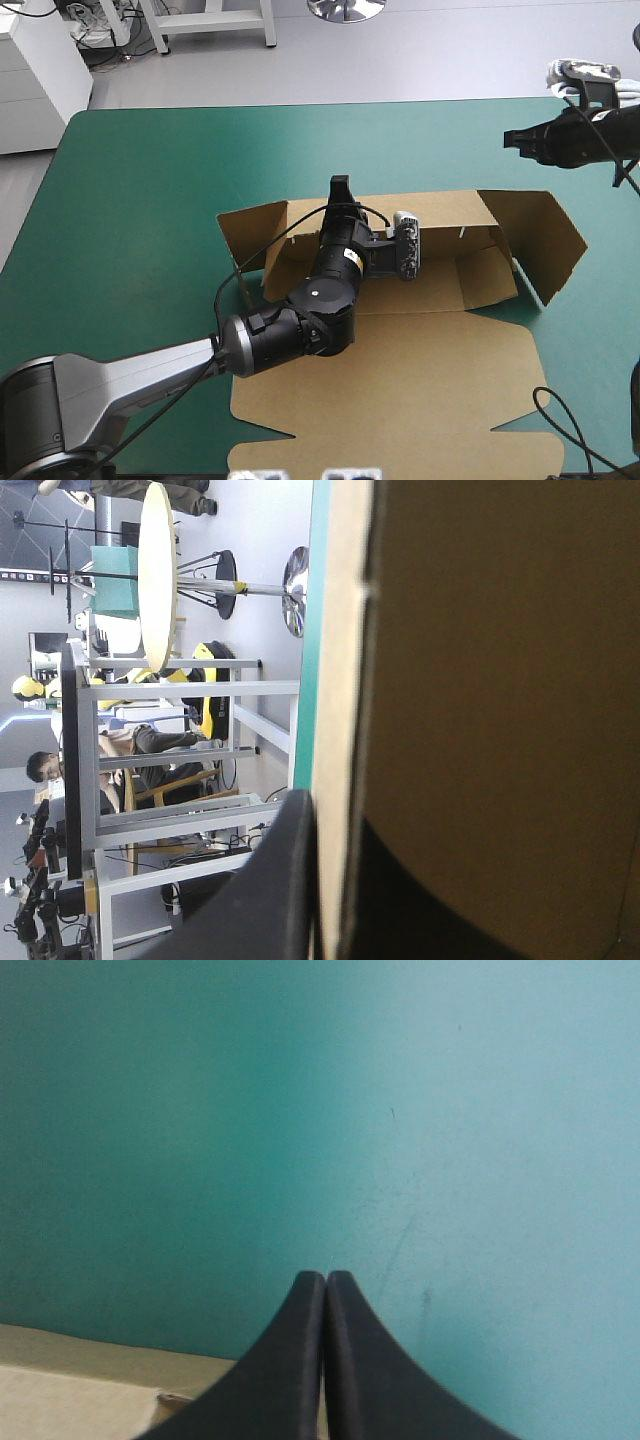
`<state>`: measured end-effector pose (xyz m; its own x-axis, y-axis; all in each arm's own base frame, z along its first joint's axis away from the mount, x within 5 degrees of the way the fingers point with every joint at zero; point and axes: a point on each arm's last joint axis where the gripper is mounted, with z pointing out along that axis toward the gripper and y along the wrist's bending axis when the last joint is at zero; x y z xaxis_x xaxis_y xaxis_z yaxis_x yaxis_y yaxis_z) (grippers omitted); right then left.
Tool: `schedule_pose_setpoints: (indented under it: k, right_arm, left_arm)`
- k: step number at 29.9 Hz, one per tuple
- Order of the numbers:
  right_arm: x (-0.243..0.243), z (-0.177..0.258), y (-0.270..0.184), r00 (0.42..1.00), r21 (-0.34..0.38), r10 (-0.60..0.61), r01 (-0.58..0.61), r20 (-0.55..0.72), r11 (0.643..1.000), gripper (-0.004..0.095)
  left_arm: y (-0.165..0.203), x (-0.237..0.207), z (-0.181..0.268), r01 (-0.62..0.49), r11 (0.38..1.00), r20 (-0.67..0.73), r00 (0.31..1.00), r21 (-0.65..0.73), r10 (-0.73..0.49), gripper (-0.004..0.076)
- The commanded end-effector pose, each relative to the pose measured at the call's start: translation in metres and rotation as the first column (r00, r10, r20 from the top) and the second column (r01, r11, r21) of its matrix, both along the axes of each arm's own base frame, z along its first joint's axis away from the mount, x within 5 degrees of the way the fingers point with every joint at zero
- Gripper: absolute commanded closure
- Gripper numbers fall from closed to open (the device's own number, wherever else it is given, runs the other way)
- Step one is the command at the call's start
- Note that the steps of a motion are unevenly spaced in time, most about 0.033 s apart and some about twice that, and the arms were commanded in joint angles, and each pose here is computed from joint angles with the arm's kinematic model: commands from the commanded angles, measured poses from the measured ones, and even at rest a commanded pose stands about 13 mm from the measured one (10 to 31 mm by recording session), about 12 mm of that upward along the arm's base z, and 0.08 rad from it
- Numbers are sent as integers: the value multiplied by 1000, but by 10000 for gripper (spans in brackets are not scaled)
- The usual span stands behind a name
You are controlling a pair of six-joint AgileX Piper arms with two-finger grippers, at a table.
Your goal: Fold the box
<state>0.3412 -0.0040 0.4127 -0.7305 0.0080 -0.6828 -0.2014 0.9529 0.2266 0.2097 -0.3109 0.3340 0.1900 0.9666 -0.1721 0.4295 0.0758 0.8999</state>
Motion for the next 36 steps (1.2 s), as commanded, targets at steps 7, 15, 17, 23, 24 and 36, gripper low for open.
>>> schedule_pose_setpoints:
  k: [7,15,17,23,24,36]
  right_arm:
    - [11,-12,1,995,-2,73,-73,-65,997,926]
    - [1,-19,0,981,-50,108,-117,-162,992,925]
    - [-3,-18,0,981,-49,109,-118,-160,992,925]
    - [-20,-28,2,971,-60,137,-151,-194,987,925]
    - [-23,-34,2,967,-62,145,-161,-208,985,925]
    - [-26,-60,-4,987,-107,62,-79,-148,991,925]
  left_arm:
    - [9,-4,30,-24,995,68,997,-98,31,734]
    - [10,-4,30,-48,991,60,997,-126,56,734]
    - [11,-4,30,-51,991,60,996,-125,58,734]
    - [11,-4,30,-64,985,48,996,-161,73,734]
    - [11,-4,30,-70,982,43,996,-175,78,734]
    - [11,-4,30,-81,977,35,995,-198,89,734]
